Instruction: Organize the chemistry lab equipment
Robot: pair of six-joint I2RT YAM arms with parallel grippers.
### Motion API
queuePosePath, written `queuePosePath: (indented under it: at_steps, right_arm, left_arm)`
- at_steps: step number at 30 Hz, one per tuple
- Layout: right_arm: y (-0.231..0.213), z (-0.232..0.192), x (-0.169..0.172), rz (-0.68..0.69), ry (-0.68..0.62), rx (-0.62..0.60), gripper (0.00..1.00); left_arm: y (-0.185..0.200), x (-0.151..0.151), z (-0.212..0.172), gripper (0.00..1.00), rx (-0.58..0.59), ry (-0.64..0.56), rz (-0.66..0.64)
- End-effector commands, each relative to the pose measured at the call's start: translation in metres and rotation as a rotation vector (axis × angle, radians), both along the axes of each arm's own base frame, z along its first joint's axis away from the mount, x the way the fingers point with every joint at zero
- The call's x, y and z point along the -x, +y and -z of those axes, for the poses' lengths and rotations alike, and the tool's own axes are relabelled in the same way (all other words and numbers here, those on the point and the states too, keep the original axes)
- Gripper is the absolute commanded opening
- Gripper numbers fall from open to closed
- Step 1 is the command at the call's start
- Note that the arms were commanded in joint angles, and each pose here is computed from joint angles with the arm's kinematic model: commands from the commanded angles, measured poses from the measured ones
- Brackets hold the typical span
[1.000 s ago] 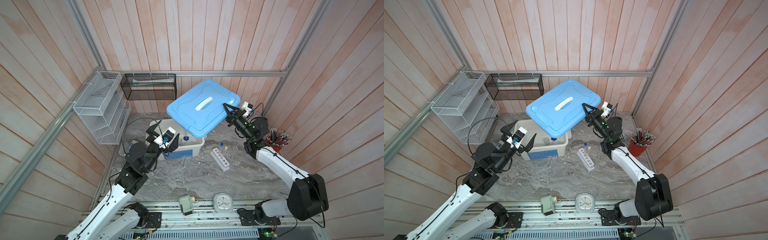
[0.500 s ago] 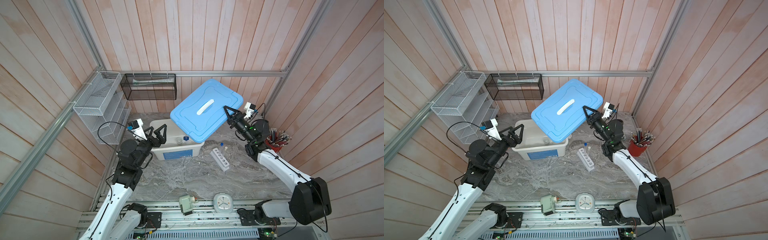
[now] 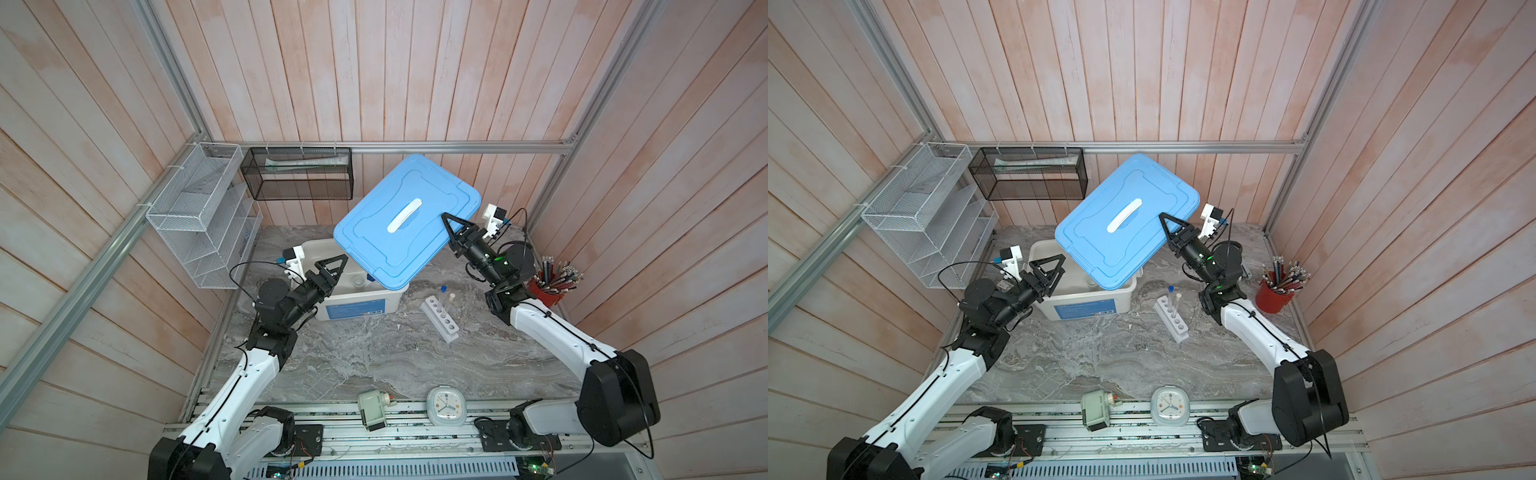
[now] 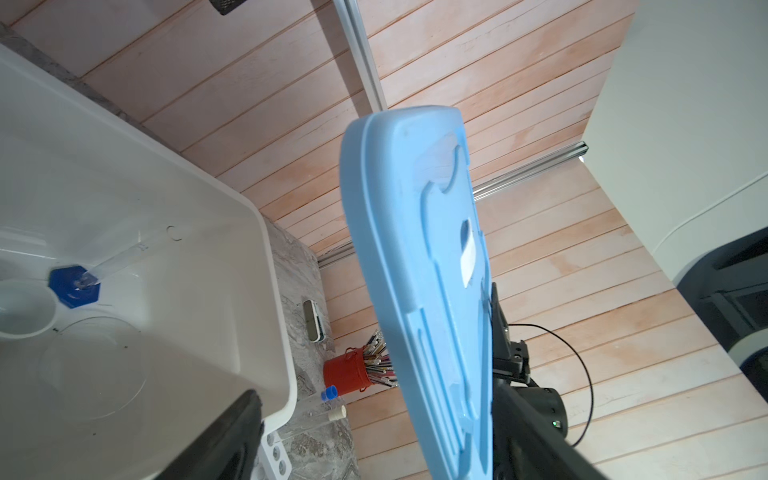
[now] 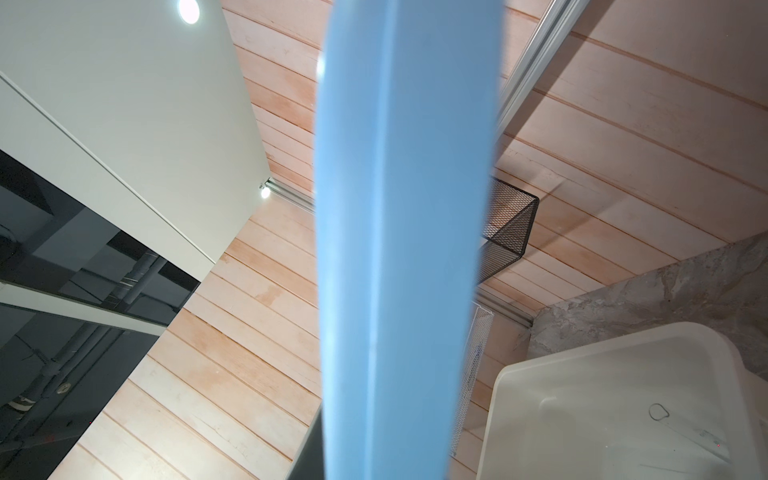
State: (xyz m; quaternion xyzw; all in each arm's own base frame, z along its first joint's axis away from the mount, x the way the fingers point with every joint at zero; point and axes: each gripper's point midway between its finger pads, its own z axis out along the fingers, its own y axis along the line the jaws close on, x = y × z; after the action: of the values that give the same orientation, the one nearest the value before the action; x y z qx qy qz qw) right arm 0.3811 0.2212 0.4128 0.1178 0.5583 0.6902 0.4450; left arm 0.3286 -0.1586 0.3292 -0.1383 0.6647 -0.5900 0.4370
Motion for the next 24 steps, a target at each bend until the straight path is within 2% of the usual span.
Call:
queuePosePath:
  at_steps: [1,7,17,24]
  right_arm:
    - [0.002,-0.026,0.01,-0.014,-0.099,-0.037,0.09]
    - [0.013,-0.023,0.008,-0.041,-0.101,-0.046,0.09]
    - [0.029,-0.009,0.009,-0.062,-0.09,-0.068,0.09]
    - [0.028,-0.005,0.01,-0.03,-0.095,-0.078,0.09]
  left_arm:
    - [-0.008,0.003,-0.025,0.88,0.067,-0.056,0.062]
    - [-0.015,0.002,-0.019,0.83,0.095,-0.051,0.087]
    - [-0.024,-0.001,-0.031,0.71,0.119,-0.087,0.106]
    - [-0.024,-0.001,-0.025,0.63,0.125,-0.082,0.096]
